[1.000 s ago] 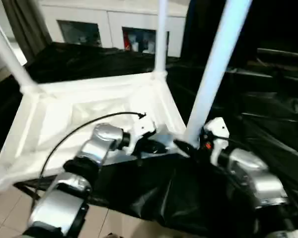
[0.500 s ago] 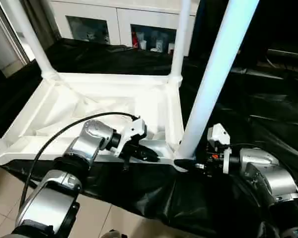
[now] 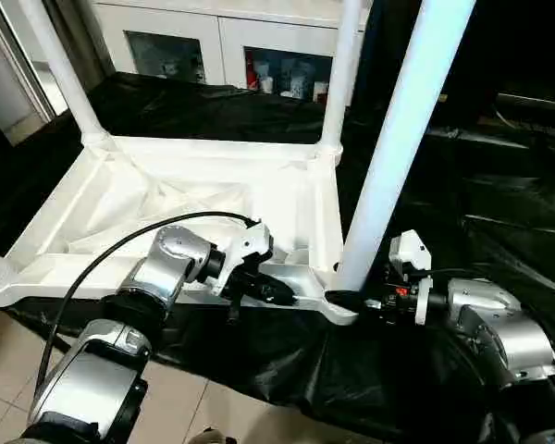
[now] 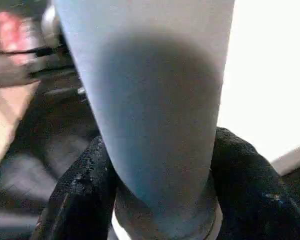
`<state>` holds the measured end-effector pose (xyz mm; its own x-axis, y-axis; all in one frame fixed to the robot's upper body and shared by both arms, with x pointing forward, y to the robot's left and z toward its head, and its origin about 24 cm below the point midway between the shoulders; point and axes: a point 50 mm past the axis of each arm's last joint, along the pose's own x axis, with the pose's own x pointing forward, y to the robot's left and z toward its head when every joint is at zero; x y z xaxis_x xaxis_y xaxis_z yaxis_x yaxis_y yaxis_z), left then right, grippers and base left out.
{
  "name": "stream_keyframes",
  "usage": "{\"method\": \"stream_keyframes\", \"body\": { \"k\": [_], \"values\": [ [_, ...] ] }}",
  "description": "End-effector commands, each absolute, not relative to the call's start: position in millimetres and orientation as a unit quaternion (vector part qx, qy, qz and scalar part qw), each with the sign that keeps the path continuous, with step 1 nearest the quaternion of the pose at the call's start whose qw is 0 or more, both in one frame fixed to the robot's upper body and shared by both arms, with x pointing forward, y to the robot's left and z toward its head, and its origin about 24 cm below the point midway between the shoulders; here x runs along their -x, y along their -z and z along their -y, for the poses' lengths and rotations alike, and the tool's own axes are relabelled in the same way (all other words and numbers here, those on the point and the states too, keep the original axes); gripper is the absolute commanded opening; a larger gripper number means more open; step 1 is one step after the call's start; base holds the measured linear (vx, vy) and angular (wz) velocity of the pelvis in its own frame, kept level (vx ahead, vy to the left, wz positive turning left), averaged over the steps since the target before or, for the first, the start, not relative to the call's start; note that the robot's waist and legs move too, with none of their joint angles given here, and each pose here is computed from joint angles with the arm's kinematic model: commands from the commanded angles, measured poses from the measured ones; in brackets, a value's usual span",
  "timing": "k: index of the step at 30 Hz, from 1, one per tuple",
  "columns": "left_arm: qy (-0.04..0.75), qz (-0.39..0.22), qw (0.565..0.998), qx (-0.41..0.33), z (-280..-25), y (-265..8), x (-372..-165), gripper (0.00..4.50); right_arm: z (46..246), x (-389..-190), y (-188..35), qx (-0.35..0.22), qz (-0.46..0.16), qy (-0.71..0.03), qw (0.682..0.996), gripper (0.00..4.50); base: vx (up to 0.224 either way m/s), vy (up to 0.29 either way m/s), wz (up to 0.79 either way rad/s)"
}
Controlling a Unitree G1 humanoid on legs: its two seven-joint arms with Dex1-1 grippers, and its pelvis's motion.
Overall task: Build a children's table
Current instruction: Rotate leg to tighten
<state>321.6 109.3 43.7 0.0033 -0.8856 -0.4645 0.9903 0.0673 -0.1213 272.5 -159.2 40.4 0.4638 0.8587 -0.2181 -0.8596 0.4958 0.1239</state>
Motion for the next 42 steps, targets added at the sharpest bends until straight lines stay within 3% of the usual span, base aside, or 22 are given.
{"method": "stream_keyframes", "body": {
  "k": [1, 4, 6, 8, 14, 16, 17, 23, 31, 35, 38, 42],
  "values": [
    [0.609, -0.210, 0.754, -0.126, -93.5, -39.3, -330.7, 0.00, 137.1, -268.3, -20.6, -0.029, -0.155, -0.468, 0.870, 2.33, 0.000, 0.000, 0.00],
    [0.572, -0.194, 0.787, -0.128, -75.7, -40.5, -336.2, 0.00, 126.9, -273.3, -7.1, -0.043, -0.175, -0.374, 0.910, 2.23, 0.000, 0.000, 0.00],
    [0.566, -0.191, 0.792, -0.129, -71.8, -40.7, -336.7, 0.00, 124.8, -274.8, -4.4, -0.045, -0.179, -0.351, 0.918, 2.19, 0.000, 0.000, 0.00],
    [0.565, -0.185, 0.795, -0.122, -52.8, -39.8, -333.1, 0.00, 116.8, -279.8, 2.6, -0.062, -0.190, -0.282, 0.938, 2.12, 0.000, 0.000, 0.00],
    [0.597, -0.177, 0.773, -0.117, -26.1, -34.9, -319.4, 0.00, 100.0, -285.5, -0.6, -0.062, -0.181, -0.241, 0.951, 2.09, 0.000, 0.000, 0.00],
    [0.601, -0.178, 0.770, -0.118, -25.6, -34.2, -318.3, 0.00, 99.2, -286.7, -4.1, -0.059, -0.170, -0.246, 0.952, 2.09, 0.000, 0.000, 0.00],
    [0.610, -0.182, 0.761, -0.123, -28.5, -32.9, -317.1, 0.00, 99.1, -288.7, -9.9, -0.067, -0.156, -0.264, 0.949, 2.64, 0.000, 0.000, 0.00],
    [0.627, -0.194, 0.743, -0.133, -43.1, -32.4, -317.3, 0.00, 104.0, -288.0, -20.0, -0.040, -0.146, -0.340, 0.928, 3.12, 0.000, 0.000, 0.00],
    [0.668, -0.222, 0.695, -0.145, -80.0, -34.0, -315.4, 0.00, 132.3, -279.0, -39.9, 0.001, -0.125, -0.497, 0.859, 3.12, 0.035, -0.018, 0.01],
    [0.700, -0.243, 0.658, -0.136, -97.7, -37.7, -311.7, 0.00, 142.0, -278.8, -44.1, 0.011, -0.123, -0.532, 0.838, 3.12, 0.013, -0.006, 0.00],
    [0.700, -0.253, 0.655, -0.133, -105.5, -39.5, -312.9, 0.00, 146.5, -276.9, -42.7, 0.014, -0.137, -0.553, 0.822, 3.12, 0.000, 0.000, 0.00],
    [0.695, -0.253, 0.660, -0.133, -109.7, -41.6, -314.7, 0.00, 147.5, -276.2, -41.3, 0.008, -0.147, -0.569, 0.809, 2.76, 0.000, 0.000, 0.00]
  ]
}}
